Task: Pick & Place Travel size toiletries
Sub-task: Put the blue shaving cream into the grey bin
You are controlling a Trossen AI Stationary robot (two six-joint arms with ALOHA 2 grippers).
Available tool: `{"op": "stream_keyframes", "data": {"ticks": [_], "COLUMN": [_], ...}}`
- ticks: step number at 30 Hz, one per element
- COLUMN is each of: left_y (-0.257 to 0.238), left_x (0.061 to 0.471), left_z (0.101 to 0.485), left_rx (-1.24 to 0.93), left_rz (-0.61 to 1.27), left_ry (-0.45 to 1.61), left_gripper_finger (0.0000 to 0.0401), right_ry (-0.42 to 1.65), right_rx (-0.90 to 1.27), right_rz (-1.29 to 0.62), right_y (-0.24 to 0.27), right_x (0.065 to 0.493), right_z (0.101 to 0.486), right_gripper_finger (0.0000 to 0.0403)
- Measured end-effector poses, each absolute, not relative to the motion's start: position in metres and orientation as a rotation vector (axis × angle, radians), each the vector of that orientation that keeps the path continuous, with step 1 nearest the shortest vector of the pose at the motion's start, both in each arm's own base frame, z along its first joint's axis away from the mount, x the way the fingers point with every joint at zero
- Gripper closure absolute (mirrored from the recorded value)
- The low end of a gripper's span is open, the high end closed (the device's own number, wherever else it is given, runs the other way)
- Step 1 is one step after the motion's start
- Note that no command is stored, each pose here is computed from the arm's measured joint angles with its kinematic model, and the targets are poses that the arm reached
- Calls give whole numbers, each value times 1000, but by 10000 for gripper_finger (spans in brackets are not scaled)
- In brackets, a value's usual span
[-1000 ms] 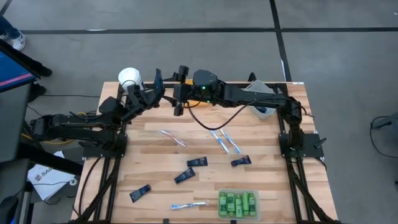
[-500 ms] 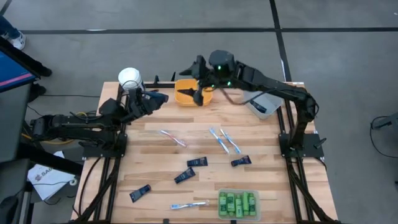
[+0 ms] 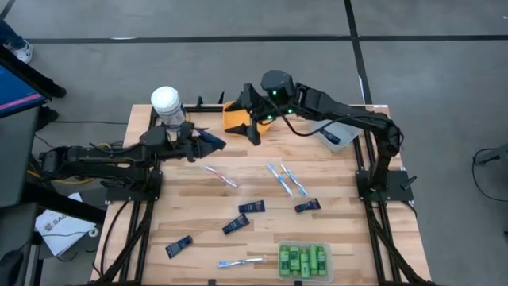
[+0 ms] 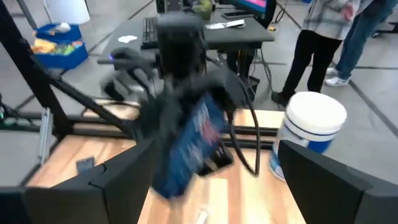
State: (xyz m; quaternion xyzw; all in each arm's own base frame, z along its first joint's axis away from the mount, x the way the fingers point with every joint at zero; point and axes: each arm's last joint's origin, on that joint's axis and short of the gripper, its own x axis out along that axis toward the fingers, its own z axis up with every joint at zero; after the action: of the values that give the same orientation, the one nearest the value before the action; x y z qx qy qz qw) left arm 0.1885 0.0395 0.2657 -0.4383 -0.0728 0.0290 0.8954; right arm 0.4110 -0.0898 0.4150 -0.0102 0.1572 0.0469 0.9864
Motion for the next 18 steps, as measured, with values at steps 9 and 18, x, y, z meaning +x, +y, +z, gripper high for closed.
{"op": "stream_keyframes", "data": {"ticks": [9,18], "left_y": [42,43], "left_x": [193,200], "left_z": [248,239], "left_rx": [-810,-805], "left_rz": [197,202], "left_ry": [-17,37], "left_gripper_finger": [263,263], "right_ry": [383,416], "right_rx": [23,58], "right_rz": [18,26], "right_y": [-82,-80], "right_x": [432,458], "right_z": [389,357], "right_gripper_finger": [77,77]}}
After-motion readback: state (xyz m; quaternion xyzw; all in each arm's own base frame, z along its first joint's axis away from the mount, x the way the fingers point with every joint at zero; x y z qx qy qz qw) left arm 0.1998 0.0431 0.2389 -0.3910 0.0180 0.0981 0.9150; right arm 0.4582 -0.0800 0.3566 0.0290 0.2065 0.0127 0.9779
